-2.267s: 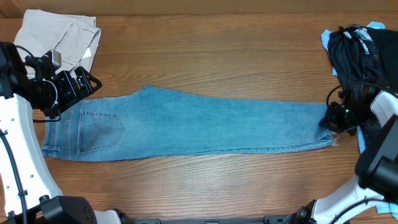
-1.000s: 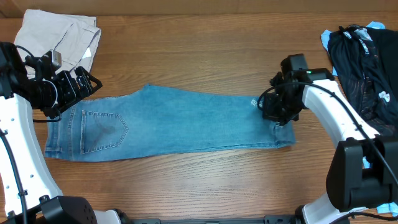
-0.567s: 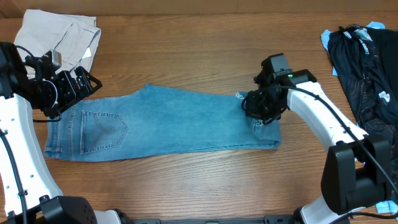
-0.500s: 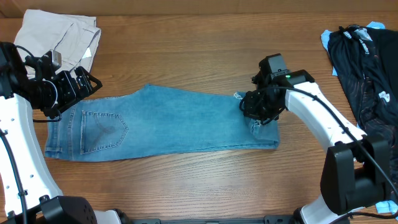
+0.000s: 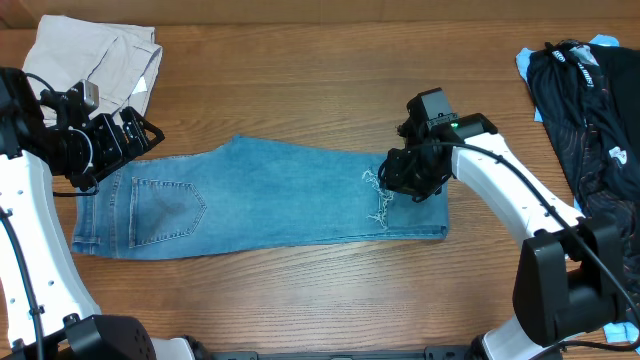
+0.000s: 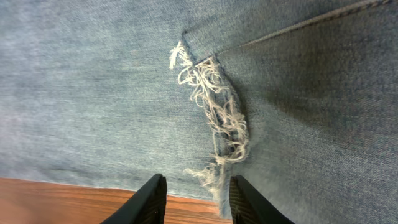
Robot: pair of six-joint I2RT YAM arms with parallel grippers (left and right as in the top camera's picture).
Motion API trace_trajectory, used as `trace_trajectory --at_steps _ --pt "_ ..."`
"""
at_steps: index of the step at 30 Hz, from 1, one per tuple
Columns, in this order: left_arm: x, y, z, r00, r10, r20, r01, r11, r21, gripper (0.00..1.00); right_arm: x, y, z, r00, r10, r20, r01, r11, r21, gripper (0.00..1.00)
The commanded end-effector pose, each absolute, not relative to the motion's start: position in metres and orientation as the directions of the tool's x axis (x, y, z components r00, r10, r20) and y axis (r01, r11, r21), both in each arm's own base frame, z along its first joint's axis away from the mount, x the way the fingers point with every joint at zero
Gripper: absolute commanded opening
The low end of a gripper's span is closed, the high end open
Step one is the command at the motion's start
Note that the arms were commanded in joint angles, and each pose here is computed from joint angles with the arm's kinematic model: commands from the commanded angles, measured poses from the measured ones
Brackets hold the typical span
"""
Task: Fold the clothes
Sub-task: 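Fold the leg hem leftward toward the waist with the right gripper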
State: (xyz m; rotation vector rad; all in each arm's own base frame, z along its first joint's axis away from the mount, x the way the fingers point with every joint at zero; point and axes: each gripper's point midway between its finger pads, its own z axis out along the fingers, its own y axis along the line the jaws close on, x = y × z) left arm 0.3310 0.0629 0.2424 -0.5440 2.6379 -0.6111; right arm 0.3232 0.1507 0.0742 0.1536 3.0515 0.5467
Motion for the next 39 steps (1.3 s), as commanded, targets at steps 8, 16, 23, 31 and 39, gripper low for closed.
trace_trajectory --at_steps 8,16,23,31,39 --pt "0.33 0.066 0.238 -0.865 -0.424 -0.269 -0.276 0.849 -0.451 1.0 0.351 0.081 0.121 -0.97 0.218 -0.107 0.188 0.952 0.241 0.4" --pt "0.329 0.066 0.237 -0.864 -0.428 -0.266 -0.281 0.847 -0.451 1.0 0.321 0.046 0.097 -0.983 0.184 -0.008 0.181 0.971 0.154 0.15" --pt "0.329 0.066 0.237 -0.863 -0.431 -0.264 -0.284 0.846 -0.451 1.0 0.304 0.055 0.06 -0.982 0.182 0.039 0.186 0.961 0.203 0.04" --pt "0.329 0.066 0.237 -0.863 -0.431 -0.264 -0.284 0.846 -0.451 1.0 0.291 0.081 0.032 -0.983 0.168 0.067 0.181 0.919 0.351 0.04" --pt "0.329 0.066 0.237 -0.863 -0.431 -0.262 -0.285 0.846 -0.452 1.0 0.284 0.081 0.016 -0.981 0.183 0.063 0.193 0.925 0.327 0.04"
